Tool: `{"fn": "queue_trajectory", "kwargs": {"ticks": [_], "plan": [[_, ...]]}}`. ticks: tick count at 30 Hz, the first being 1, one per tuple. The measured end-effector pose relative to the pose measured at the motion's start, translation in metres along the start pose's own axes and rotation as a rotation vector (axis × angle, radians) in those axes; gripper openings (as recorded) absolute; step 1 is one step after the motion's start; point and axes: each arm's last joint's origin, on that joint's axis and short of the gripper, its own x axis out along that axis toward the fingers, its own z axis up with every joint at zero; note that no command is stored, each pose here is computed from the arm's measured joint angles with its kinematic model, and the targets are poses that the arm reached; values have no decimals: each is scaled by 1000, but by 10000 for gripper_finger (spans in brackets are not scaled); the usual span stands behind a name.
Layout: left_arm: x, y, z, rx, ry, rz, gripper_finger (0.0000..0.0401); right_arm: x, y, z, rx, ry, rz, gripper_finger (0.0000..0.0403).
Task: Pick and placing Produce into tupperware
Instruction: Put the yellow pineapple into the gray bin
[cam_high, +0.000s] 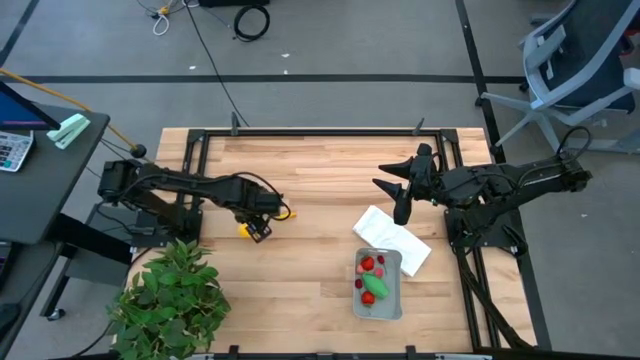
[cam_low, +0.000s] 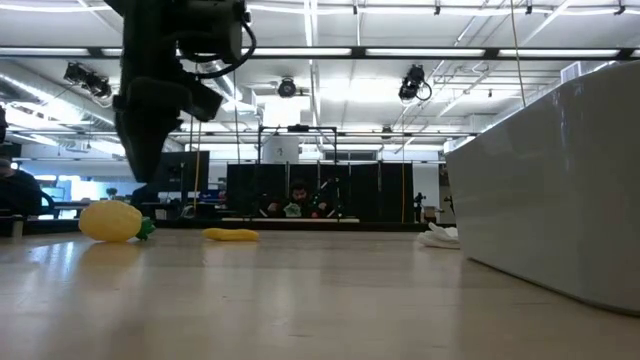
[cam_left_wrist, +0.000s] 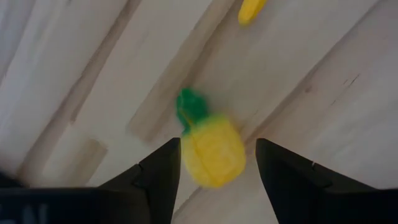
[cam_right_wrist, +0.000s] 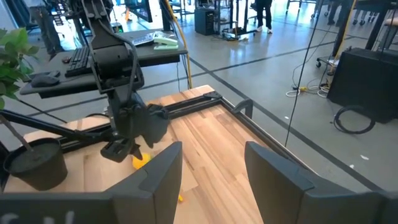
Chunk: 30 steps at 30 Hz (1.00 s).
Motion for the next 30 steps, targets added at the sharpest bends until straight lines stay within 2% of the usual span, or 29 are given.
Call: {"fn": "queue_trajectory", "kwargs": {"ticks": [4,9,12,15,18,24,30], "plan": [[0,2,3,41,-7,-3,209,0,0,0,4,0,0,183],[1,5,4,24,-2,1,211,0,0,0,3,0,0,183],[1,11,3,-33,40,15,228,0,0,0,3,0,0,183],[1,16,1,-127,127,-20,247,0,0,0,3,0,0,183],[1,17,1,-198,152,-41,262,0,0,0,3,0,0,183],[2,15,4,-251,134,-56,276,0,0,0,2,0,0,183],[1,13,2,-247,160,-83,277,0,0,0,2,0,0,183]]}}
